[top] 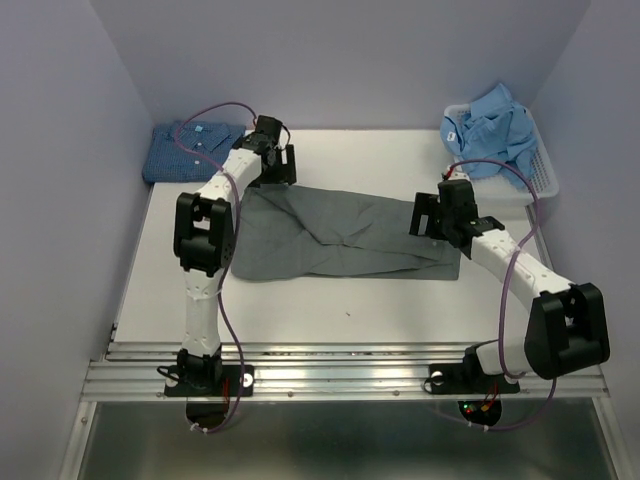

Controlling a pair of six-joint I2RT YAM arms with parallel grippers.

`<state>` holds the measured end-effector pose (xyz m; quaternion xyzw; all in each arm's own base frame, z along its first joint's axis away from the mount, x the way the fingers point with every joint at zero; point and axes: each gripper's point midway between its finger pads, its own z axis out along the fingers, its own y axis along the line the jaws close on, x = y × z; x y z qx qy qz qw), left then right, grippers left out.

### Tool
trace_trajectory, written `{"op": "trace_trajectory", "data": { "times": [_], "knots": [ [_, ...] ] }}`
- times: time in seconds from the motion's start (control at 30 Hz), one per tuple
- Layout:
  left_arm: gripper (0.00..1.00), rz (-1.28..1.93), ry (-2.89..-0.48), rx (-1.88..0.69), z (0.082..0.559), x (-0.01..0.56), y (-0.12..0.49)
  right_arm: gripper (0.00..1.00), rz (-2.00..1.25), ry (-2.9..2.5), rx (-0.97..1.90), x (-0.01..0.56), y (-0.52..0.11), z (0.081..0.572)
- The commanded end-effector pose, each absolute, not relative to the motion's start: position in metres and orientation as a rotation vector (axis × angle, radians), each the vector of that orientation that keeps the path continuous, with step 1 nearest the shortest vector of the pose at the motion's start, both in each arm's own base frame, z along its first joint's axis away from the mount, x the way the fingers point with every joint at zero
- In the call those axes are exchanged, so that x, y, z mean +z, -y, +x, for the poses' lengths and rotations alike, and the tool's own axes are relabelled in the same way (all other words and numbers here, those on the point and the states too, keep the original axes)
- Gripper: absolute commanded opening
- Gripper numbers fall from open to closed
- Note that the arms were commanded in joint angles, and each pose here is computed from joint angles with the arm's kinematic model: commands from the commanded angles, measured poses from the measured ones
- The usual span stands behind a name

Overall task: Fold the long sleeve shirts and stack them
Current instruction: Fold the shirt

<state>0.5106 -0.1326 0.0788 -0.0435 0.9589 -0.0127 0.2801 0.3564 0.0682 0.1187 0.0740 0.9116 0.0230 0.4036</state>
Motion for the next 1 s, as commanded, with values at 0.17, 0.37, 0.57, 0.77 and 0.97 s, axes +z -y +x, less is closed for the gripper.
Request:
{"op": "trace_trajectory", "data": {
  "times": [0.17,0.37,0.57,0.77,0.97],
  "knots": [
    [0.99,0.271,-2.292,-0.36,0.56,0.146,0.164,1.0,0.158,-2.31,-0.036,0.118,-0.059,0.362],
    [0.99,0.675,-2.306,-0.434,0.555,0.114,0.172,1.0,0.139,-2.317,-0.055,0.118,-0.058,0.364],
    [0.99,0.714,-2.293,-0.61,0.554,0.11,0.161,1.0,0.135,-2.308,-0.06,0.123,-0.057,0.365],
    [0.99,0.729,-2.326,-0.671,0.547,0.096,0.162,1.0,0.129,-2.303,-0.061,0.127,-0.057,0.366],
    [0.98,0.72,-2.299,-0.765,0.536,0.106,0.168,1.0,0.131,-2.314,-0.058,0.123,-0.058,0.364]
  ]
}}
